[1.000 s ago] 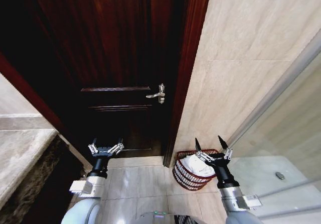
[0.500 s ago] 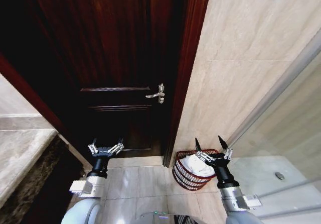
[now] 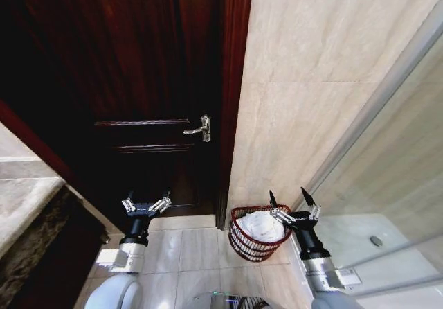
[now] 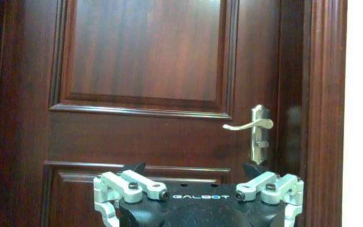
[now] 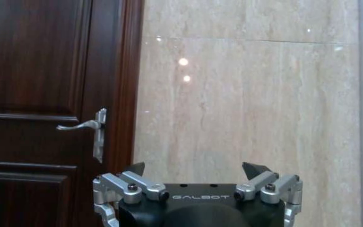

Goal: Discard the used towel into the hamper.

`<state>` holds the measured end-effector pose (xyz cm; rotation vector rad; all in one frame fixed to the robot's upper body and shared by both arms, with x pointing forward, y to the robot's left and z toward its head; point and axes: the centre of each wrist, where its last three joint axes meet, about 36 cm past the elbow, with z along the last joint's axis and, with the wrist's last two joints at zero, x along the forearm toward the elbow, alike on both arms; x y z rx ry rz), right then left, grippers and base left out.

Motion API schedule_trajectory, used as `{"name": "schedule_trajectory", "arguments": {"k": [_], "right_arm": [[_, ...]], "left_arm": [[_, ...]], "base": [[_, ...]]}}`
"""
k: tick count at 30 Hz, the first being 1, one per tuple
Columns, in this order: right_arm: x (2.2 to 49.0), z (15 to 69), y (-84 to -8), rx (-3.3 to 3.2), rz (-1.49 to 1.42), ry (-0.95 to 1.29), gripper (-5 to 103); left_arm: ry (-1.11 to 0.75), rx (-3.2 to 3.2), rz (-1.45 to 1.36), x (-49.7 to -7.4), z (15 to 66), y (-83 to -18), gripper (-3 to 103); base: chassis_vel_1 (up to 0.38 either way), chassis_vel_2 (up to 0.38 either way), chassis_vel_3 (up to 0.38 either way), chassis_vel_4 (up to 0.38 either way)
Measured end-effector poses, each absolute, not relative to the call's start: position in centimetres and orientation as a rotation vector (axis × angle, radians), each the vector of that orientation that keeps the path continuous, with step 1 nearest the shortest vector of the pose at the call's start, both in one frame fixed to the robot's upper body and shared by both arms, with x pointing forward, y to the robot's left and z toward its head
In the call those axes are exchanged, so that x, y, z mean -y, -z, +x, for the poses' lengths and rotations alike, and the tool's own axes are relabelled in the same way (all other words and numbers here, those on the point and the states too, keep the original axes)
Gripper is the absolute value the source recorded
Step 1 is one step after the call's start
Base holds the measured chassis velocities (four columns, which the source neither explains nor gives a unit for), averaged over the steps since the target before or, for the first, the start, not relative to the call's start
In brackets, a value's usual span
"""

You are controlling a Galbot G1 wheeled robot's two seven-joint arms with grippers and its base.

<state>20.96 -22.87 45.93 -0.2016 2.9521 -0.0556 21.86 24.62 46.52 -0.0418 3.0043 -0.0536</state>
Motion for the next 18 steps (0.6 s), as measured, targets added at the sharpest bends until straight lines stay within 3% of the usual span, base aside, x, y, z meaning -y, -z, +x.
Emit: {"name": "schedule_trajectory", "arguments": {"k": [9,18], "right_arm": [[22.86,20.97,-45.91,-2.952,-0.202,0.055,100],[22.87,20.96,-45.91,-2.953,-0.202,0.055,100]], "left_arm": [[0.053,-3.004,-0.042,-24.63,21.86,-46.53,100],[0.054,-3.004,-0.042,-24.62,21.86,-46.53,100]], "base": [[0.044,0.034,-0.020,-0.013],[0.055,0.045,0.077,0.069]]}}
